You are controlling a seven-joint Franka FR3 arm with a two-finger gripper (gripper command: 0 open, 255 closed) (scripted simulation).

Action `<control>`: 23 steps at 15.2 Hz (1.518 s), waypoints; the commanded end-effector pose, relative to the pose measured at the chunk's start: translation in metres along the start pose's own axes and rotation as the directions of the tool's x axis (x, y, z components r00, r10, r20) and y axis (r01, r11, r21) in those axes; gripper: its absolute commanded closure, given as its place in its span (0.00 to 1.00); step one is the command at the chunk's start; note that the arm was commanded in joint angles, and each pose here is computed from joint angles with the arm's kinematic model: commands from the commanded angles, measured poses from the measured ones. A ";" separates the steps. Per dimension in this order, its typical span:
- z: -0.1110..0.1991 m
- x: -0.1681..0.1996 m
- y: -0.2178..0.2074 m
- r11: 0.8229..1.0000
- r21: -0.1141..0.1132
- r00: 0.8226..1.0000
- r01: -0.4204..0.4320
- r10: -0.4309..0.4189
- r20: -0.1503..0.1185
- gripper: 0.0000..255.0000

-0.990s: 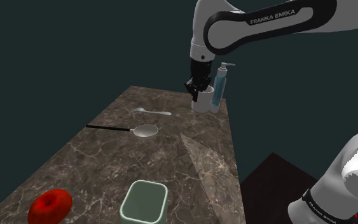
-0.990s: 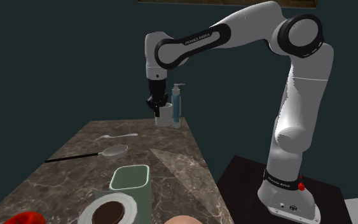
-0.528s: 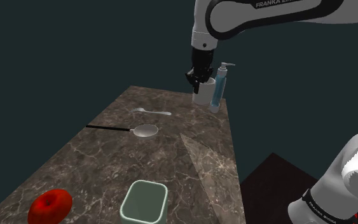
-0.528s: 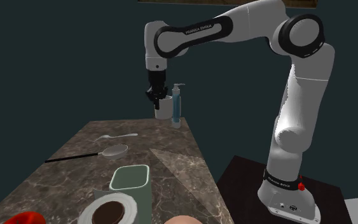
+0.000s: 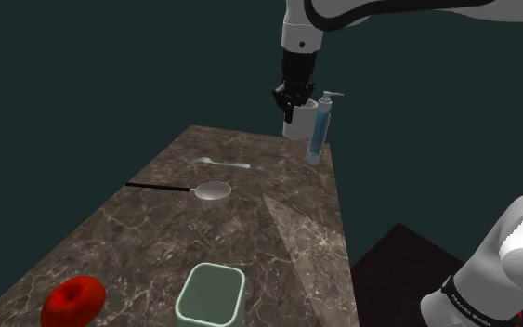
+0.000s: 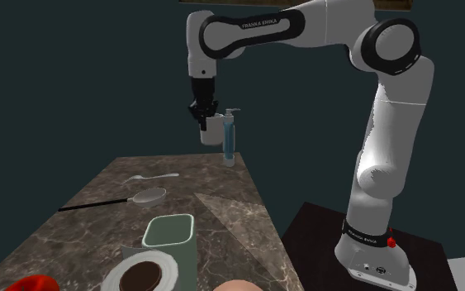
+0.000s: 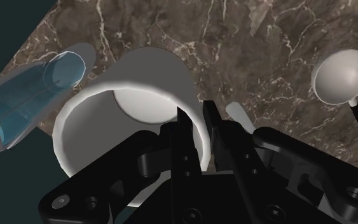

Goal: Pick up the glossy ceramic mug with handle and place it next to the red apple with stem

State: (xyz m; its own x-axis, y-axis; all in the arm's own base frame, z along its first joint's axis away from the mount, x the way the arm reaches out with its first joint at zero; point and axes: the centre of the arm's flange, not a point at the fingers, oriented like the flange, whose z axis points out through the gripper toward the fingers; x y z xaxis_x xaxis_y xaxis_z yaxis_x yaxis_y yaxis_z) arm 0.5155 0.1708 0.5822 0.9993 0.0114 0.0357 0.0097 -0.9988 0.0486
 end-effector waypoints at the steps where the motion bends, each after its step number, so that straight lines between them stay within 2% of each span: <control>1: -0.011 0.001 0.000 1.000 0.000 1.000 0.000 0.000 0.000 1.00; 6: -0.037 0.002 0.002 1.000 0.000 1.000 0.000 0.000 0.000 1.00; 23: -0.051 -0.080 -0.207 1.000 0.000 1.000 0.000 0.000 0.000 1.00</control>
State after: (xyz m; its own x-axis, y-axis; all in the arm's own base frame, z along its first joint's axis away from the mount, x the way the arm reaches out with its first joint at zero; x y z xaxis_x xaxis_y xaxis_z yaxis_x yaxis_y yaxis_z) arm 0.4354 0.3686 0.6210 0.9993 0.0137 0.0351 0.0120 -0.9987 0.0491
